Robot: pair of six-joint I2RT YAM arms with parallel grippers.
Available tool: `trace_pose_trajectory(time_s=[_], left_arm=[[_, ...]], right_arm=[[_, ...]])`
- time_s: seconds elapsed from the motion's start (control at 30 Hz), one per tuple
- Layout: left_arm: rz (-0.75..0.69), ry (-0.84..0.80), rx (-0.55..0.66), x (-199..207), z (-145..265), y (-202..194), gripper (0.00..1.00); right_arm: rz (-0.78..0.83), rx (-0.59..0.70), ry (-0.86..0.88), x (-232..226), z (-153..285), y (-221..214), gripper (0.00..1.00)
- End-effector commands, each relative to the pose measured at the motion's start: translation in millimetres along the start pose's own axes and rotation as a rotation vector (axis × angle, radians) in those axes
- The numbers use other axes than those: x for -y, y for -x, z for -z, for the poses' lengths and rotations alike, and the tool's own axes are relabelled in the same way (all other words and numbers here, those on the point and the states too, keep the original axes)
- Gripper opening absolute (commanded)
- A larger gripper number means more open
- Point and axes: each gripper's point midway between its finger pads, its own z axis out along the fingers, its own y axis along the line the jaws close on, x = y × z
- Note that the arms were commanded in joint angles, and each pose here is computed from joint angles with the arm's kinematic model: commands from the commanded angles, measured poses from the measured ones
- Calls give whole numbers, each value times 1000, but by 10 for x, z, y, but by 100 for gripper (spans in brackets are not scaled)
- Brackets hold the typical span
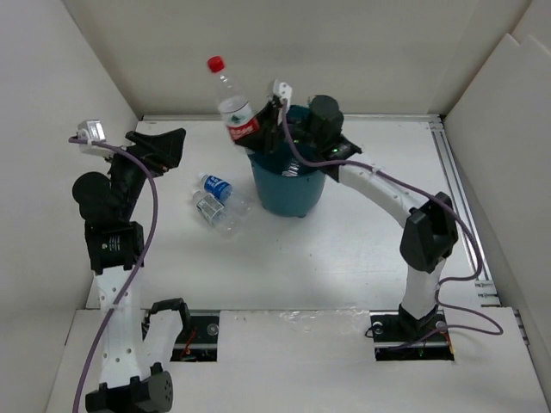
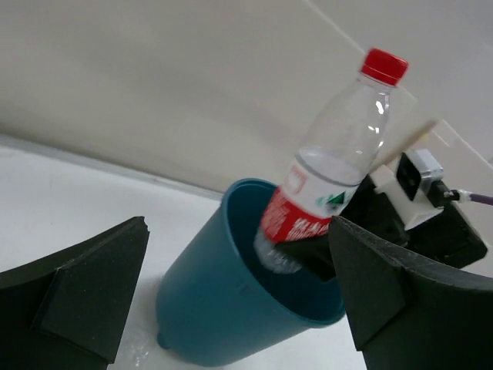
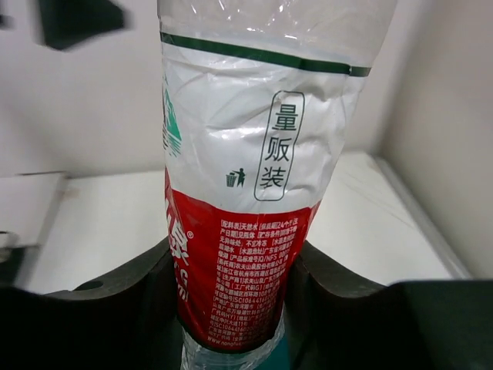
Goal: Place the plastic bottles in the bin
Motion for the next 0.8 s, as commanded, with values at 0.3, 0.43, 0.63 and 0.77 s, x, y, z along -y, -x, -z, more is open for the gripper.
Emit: trace_pose_trajectory(time_s=[0.3,0.43,0.63,0.77], left_arm=[[180,395,-223,-1204,-265,-765,100],[207,467,-272,-1424,-194,-998,100],[262,601,-408,-1762,-31,-1432,100],[292,658,-452,-1878,78,-1704,100]], right_arm=[[139,-77,-263,632,1046,146,90],[172,-78,-292,654,1168,283,99],[215,-77,-343,638,1337,542,99],[255,-111,-421,622,1498,675,99]])
